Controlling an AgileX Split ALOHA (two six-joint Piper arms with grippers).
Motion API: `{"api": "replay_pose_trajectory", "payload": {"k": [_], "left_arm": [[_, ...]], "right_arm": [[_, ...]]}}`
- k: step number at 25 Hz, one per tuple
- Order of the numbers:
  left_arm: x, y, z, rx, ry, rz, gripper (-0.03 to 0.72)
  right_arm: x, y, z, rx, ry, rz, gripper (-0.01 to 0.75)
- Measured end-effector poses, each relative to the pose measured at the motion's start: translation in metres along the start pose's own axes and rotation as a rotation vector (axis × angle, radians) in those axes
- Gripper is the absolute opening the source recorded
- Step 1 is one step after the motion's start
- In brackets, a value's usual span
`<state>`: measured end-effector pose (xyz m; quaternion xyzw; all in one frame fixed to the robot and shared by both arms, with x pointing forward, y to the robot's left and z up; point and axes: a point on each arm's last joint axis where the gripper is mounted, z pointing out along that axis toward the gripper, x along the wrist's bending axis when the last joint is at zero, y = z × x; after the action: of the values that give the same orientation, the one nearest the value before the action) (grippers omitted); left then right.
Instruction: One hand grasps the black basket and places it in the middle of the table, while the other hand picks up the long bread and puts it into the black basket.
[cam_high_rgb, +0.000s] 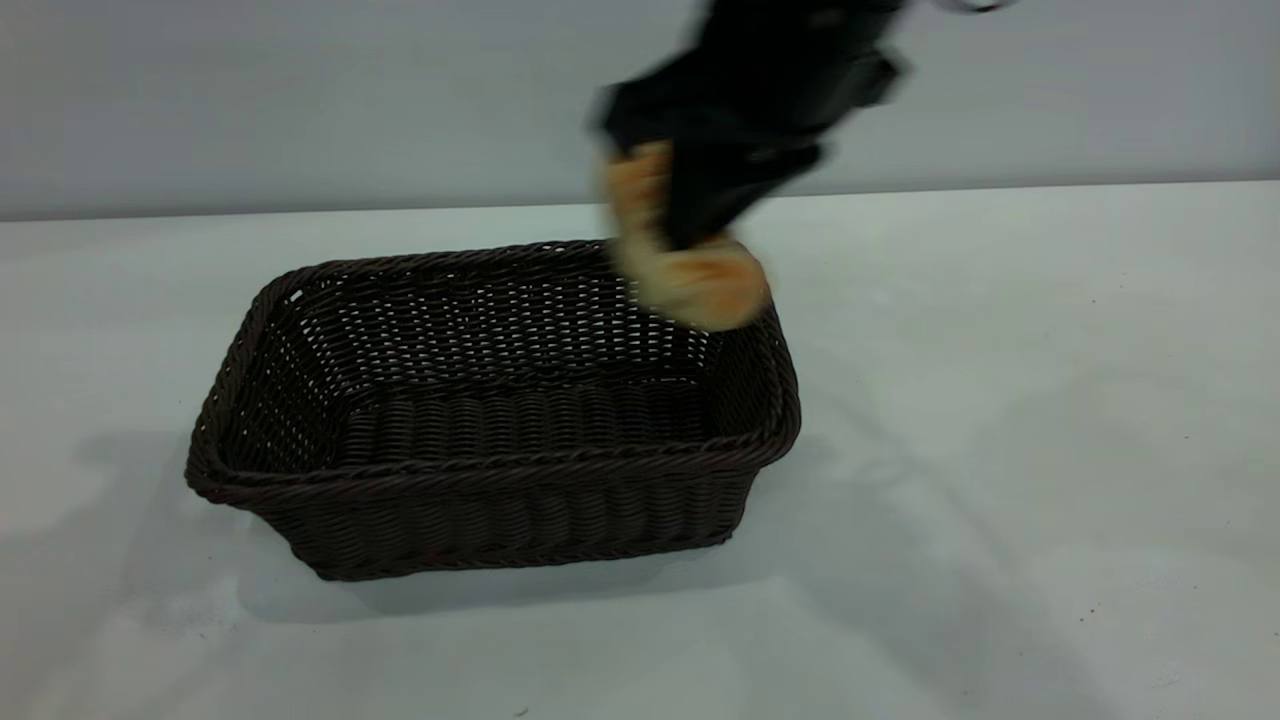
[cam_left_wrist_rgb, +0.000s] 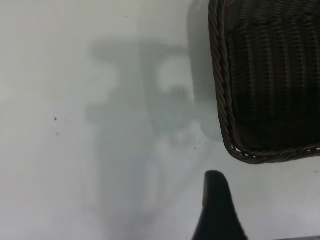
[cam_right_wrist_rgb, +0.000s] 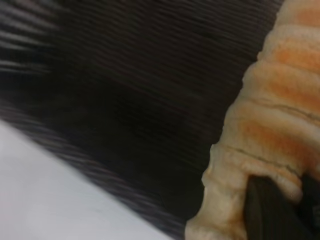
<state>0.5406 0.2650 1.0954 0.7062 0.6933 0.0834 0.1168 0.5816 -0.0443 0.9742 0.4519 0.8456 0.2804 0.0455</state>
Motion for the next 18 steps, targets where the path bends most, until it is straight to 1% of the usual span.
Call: {"api": "replay_pose_trajectory", "payload": {"k": [2,4,7,9,11,14,16,18], "left_arm": [[0.000,-0.001,0.000,0.011,0.001,0.000,0.567],[0.000,-0.002,0.000,0.018,0.002,0.001,0.567],[0.001,-0.004,-0.002,0.029,0.014,0.017,0.567],[0.004,-0.008,-0.007,0.040,0.038,0.044,0.567],[0.008,-0.014,-0.016,0.050,0.077,0.067,0.567],[0.014,-0.023,-0.032,0.003,0.135,0.082,0.567],[0.017,-0.036,-0.043,-0.026,0.150,0.085,0.567],[0.018,-0.052,-0.059,-0.073,0.149,0.083,0.567]], "right_arm": [[0.017,0.001,0.010,-0.010,0.025,-0.027,0.120],[0.020,-0.001,0.016,-0.004,0.028,-0.032,0.198],[0.005,-0.003,0.016,0.022,0.005,-0.025,0.325],[-0.017,-0.004,0.008,0.061,-0.025,0.005,0.379],[-0.042,-0.008,-0.005,0.119,-0.064,0.042,0.401],[-0.081,-0.016,-0.041,0.204,-0.127,0.115,0.408],[-0.098,-0.022,-0.068,0.251,-0.158,0.153,0.410],[-0.107,-0.034,-0.092,0.288,-0.184,0.196,0.410]]}}
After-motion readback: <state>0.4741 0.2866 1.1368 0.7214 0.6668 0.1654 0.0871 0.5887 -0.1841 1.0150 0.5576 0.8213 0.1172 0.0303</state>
